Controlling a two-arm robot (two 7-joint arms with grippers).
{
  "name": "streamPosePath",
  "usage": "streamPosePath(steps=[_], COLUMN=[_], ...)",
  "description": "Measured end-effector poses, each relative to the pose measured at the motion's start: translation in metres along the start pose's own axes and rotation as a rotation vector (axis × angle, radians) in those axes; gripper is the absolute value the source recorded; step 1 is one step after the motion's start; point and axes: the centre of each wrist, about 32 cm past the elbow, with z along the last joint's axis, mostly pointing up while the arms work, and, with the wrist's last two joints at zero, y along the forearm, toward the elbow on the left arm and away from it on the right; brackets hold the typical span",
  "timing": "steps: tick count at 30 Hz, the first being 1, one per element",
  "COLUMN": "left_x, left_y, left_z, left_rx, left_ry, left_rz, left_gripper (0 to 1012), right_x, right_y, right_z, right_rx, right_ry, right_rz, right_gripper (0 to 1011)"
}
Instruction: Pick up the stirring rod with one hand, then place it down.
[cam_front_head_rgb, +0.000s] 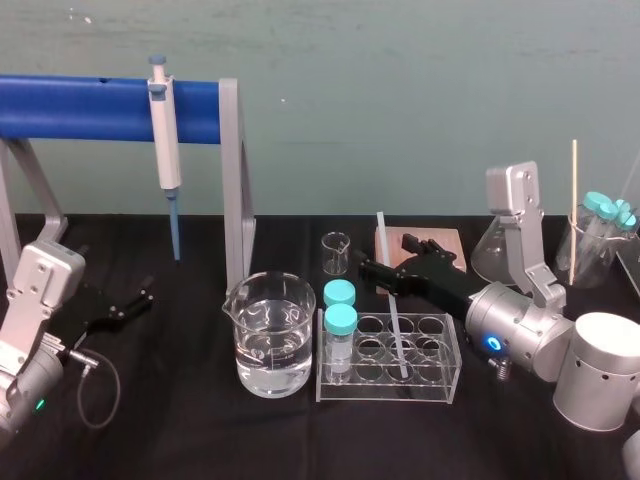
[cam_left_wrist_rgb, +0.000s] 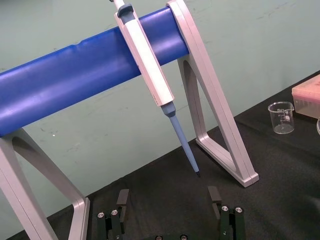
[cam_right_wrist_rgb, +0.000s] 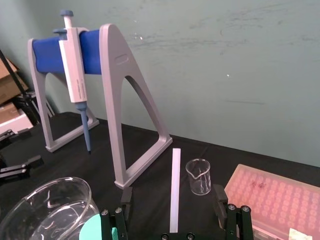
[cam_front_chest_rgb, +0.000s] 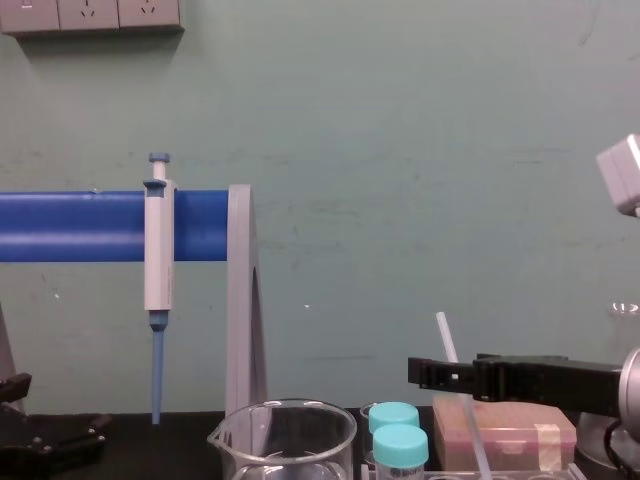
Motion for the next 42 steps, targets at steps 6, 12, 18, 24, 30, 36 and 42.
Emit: streamPosePath(steps=[6, 12, 18, 24, 30, 36, 42], left_x=[0.0, 0.0, 0.0, 0.0, 0.0, 0.0, 0.0], left_y=[0.0, 0.0, 0.0, 0.0, 0.0, 0.0, 0.0], left_z=[0.0, 0.0, 0.0, 0.0, 0.0, 0.0, 0.0], left_rx=[0.0, 0.0, 0.0, 0.0, 0.0, 0.0, 0.0], left_ry=[0.0, 0.0, 0.0, 0.0, 0.0, 0.0, 0.0], left_rz=[0.0, 0.0, 0.0, 0.0, 0.0, 0.0, 0.0], left_gripper=[1000, 1000, 1000, 1000, 1000, 1000, 1000], right_x=[-0.0006, -0.0003, -0.0003, -0.0002, -0.0002, -0.0001, -0.0001], right_y=[0.0013, 0.001, 0.0007, 0.0004, 0.0003, 0.0002, 0.0001], right_z=[-0.0012, -0.0011, -0.0008, -0.0008, -0.0009, -0.0007, -0.0007], right_rx=[-0.006, -0.005, -0.004, -0.003, -0.002, -0.001, -0.001], right_ry=[-0.012, -0.009, -0.009, -0.008, -0.006, -0.006, -0.006], right_rz=[-0.007, -0.007, -0.007, -0.007, -0.007, -0.007, -0.007], right_gripper=[1003, 1003, 928, 736, 567, 364, 194])
